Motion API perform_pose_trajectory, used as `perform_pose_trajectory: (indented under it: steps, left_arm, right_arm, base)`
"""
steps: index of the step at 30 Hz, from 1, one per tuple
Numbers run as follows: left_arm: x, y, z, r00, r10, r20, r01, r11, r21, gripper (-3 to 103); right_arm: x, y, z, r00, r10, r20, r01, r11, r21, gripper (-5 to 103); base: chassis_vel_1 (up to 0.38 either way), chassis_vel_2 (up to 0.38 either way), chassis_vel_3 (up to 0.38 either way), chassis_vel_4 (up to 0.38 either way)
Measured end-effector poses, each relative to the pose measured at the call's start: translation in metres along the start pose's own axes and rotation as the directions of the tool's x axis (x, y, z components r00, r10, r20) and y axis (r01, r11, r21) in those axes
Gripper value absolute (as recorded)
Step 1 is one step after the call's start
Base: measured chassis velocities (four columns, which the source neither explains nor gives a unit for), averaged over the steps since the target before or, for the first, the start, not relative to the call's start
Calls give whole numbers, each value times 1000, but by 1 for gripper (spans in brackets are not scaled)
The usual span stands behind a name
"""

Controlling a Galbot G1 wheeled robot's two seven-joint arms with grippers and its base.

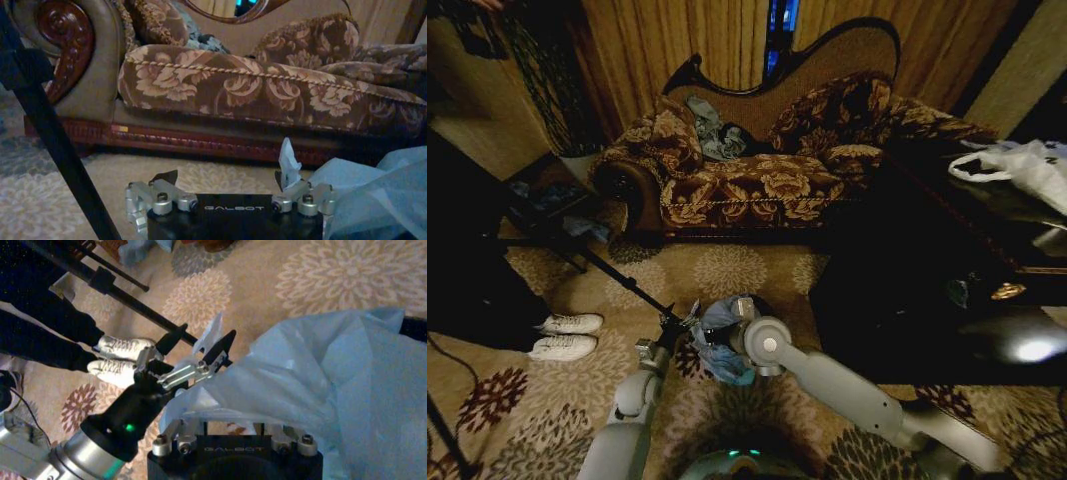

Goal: Place a garbage bag over the trash bin.

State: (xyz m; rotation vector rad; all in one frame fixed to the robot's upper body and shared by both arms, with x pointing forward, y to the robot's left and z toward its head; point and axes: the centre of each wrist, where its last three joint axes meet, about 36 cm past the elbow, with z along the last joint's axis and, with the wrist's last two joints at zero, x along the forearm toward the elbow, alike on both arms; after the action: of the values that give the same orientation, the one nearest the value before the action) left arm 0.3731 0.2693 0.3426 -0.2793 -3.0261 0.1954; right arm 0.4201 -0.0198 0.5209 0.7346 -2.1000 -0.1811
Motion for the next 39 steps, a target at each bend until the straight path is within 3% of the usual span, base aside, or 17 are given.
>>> perform_pose_trajectory:
  steps: [5,7,9,10,15,23,25,31,39]
  left_arm:
    - [1,1,-1,1000,-3,9,3,1000,-1,97]
    - [2,2,-1,1000,-3,16,3,1000,-1,100]
    - [3,2,0,1000,-3,18,3,1000,0,100]
    - [4,3,0,1000,-3,21,3,1000,0,96]
    - [4,5,0,1000,2,28,-2,1000,-2,96]
    - [1,4,0,999,4,32,-5,1000,2,94]
    - [1,3,2,1000,7,29,-7,1000,7,92]
    - [3,3,3,1000,8,29,-9,1000,21,85]
    - [7,9,0,999,9,38,-10,1000,24,84]
  right_arm:
    - [-2,-2,-4,1000,6,5,-6,1000,3,33]
    - [-4,-4,-6,1000,10,4,-10,1000,9,20]
    - [-4,-4,-6,1000,11,4,-11,1000,10,20]
    - [-4,-4,-7,1000,11,5,-11,1000,14,13]
    - [-2,-5,-9,1000,8,10,-8,1000,26,2]
    - [1,-7,-23,998,20,63,-26,996,82,0]
    - [-6,-13,-34,994,36,101,-48,992,119,0]
    - [-27,-23,-55,990,53,134,-73,986,148,0]
    - [-49,-40,-81,982,75,175,-108,977,186,0]
  base:
    - [0,0,0,0]
    - [0,0,0,0]
    - [0,0,0,0]
    - [0,0,0,0]
    - [0,0,0,0]
    - [0,0,0,0]
    - [0,0,0,0]
    - [0,0,0,0]
    - [0,0,0,0]
